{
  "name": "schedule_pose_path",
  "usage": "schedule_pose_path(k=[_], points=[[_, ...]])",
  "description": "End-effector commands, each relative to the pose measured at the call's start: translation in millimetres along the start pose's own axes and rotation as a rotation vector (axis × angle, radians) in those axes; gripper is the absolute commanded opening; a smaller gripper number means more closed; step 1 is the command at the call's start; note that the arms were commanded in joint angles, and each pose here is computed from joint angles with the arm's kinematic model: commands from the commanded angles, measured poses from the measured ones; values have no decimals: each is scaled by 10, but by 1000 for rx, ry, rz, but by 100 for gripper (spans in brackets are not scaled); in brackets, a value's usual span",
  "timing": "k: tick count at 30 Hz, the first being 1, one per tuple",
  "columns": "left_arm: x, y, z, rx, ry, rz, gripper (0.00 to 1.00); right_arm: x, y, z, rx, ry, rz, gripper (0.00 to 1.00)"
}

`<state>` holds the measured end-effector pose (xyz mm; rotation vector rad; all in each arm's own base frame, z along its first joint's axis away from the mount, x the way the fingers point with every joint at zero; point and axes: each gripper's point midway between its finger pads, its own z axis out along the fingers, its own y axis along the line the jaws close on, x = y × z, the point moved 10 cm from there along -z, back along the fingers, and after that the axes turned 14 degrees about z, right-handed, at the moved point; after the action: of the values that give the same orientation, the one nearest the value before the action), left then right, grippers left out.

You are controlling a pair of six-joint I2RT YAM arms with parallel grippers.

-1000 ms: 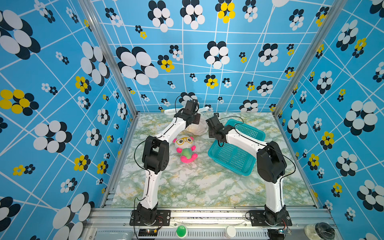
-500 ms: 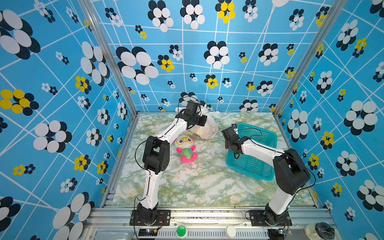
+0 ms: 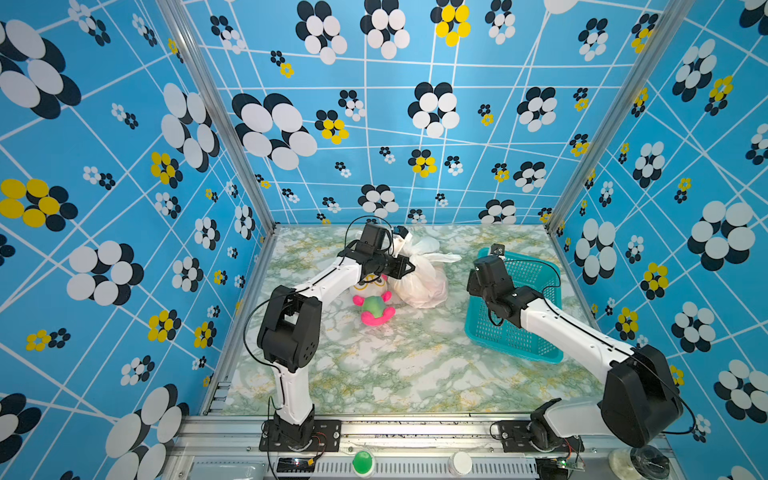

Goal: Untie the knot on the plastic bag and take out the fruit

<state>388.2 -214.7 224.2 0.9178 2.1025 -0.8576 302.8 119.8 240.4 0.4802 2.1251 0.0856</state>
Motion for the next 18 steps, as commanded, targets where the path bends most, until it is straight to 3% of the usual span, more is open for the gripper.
schedule_pose_path(k=[1, 3, 6, 12, 18], points=[[-66, -34, -213, -61, -56, 51, 7, -74, 129, -48, -120, 12, 18, 72], [19, 38, -201, -91, -37, 43, 13, -117, 204, -53, -161, 23, 23, 73], [115, 234, -142, -110, -8, -19, 15, -167, 336, -19, -222, 51, 15, 73], [125, 344, -223, -97, -43, -50, 29, -294, 644, 64, -359, 92, -39, 78], [52, 308, -241, -81, -53, -26, 25, -408, 879, 170, -423, 97, -85, 82]])
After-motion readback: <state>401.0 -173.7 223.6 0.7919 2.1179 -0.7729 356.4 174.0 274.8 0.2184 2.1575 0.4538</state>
